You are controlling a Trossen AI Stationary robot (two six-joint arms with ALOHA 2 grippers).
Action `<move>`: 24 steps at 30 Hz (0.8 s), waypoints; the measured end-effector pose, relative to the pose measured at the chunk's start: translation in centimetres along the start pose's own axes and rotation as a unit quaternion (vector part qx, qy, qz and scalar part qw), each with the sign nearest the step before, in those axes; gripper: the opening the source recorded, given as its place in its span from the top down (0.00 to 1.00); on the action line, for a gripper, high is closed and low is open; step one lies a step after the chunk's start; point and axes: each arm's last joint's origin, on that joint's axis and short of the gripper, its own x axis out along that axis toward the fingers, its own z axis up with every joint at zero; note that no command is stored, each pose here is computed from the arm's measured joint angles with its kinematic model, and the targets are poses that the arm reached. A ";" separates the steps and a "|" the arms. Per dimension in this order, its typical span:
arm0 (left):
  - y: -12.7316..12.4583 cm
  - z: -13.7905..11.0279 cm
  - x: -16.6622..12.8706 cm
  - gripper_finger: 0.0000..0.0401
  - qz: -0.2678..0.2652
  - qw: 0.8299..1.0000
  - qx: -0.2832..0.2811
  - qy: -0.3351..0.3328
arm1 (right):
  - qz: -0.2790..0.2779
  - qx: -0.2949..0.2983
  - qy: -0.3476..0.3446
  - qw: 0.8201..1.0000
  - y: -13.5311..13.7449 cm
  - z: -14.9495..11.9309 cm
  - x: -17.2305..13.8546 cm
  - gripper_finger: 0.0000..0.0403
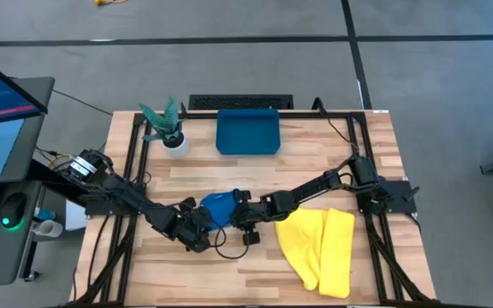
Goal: Roll microfiber towels into tight, uniform cylinder then place into a basket
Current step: Roll the blue microfiber towel
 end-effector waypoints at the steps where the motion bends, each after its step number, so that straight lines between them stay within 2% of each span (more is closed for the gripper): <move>1: 0.0 0.0 0.0 0.48 0.000 1.000 0.012 0.000 | 0.000 0.003 0.000 1.000 0.0 0.0 0.0 0.78; 9: -1.5 1.0 -1.3 0.44 -0.019 0.993 0.116 0.005 | 0.000 0.014 0.003 1.000 -0.1 -0.1 0.0 0.84; 13: -2.6 2.0 -2.9 0.44 -0.011 0.991 0.135 -0.006 | 0.000 0.023 0.004 1.000 -0.1 -0.1 0.1 0.86; 17: -3.7 2.2 -4.3 0.44 0.014 0.985 0.165 -0.051 | 0.000 0.026 0.004 1.000 -0.1 -0.1 0.1 0.87; 24: -4.2 1.4 -3.9 0.44 0.012 0.974 0.213 -0.077 | 0.000 0.026 0.004 1.000 -0.1 -0.2 0.1 0.88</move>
